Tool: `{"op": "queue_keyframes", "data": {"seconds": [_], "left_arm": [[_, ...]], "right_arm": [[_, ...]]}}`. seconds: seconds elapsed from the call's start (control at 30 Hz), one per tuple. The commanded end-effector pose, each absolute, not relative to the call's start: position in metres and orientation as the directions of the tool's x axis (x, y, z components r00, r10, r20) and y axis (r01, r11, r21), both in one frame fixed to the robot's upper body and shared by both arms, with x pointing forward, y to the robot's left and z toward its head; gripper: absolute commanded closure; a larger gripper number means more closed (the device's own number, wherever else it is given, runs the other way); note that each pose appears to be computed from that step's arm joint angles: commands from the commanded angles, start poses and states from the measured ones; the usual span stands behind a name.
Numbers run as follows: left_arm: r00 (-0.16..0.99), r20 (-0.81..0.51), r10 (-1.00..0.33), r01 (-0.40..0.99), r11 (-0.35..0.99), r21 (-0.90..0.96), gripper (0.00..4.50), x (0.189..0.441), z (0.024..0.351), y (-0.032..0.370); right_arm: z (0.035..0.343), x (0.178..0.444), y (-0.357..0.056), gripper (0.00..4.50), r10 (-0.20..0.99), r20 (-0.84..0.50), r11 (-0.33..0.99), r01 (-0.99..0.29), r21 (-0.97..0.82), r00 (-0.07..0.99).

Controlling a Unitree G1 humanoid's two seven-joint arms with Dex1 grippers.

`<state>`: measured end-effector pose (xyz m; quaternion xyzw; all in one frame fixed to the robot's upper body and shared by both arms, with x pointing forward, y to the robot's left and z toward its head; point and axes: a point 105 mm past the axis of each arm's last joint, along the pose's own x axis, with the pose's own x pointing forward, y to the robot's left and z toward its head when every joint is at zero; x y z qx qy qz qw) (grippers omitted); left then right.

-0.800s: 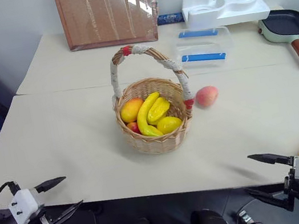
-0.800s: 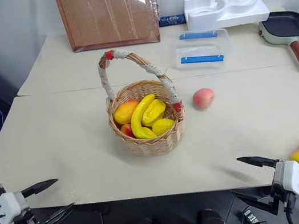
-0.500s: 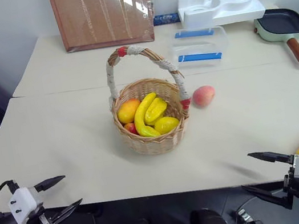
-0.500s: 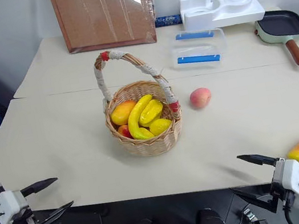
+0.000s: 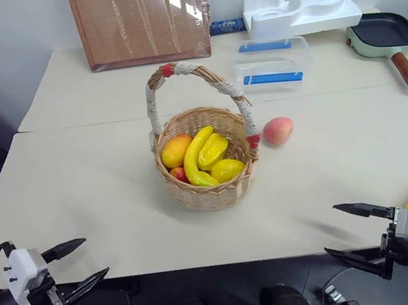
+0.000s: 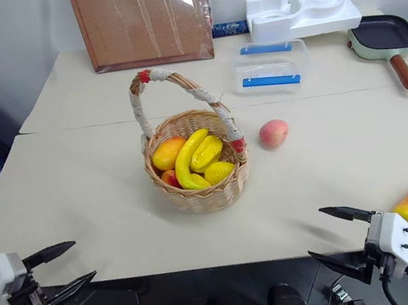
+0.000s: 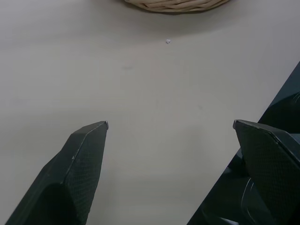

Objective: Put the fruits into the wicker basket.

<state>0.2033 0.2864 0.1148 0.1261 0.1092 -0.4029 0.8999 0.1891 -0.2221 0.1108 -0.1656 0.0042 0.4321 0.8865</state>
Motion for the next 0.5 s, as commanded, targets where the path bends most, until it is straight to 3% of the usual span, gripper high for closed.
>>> {"op": "queue_keyframes", "data": {"seconds": [0.03,0.1,0.2,0.37,0.5], "left_arm": [[0.602,-0.213,-0.770,0.798,0.588,0.129,0.00,0.207,0.145,0.264],[0.548,-0.173,-0.818,0.836,0.540,0.096,0.00,0.209,0.157,0.245],[0.435,-0.103,-0.894,0.897,0.421,0.134,0.00,0.215,0.181,0.204],[0.433,0.040,-0.901,0.883,0.432,0.182,0.00,0.238,0.226,0.174],[0.381,0.085,-0.921,0.902,0.391,0.183,0.00,0.246,0.269,0.161]], "right_arm": [[0.146,0.212,-0.235,0.01,0.703,-0.026,0.677,-0.681,-0.278,0.710],[0.156,0.229,-0.234,0.01,0.718,-0.042,0.660,-0.698,-0.276,0.695],[0.173,0.283,-0.230,0.01,0.687,-0.139,0.650,-0.689,-0.322,0.713],[0.195,0.351,-0.218,0.01,0.555,-0.128,0.758,-0.563,-0.329,0.822],[0.188,0.401,-0.190,0.01,0.520,-0.171,0.827,-0.544,-0.144,0.837]]}}
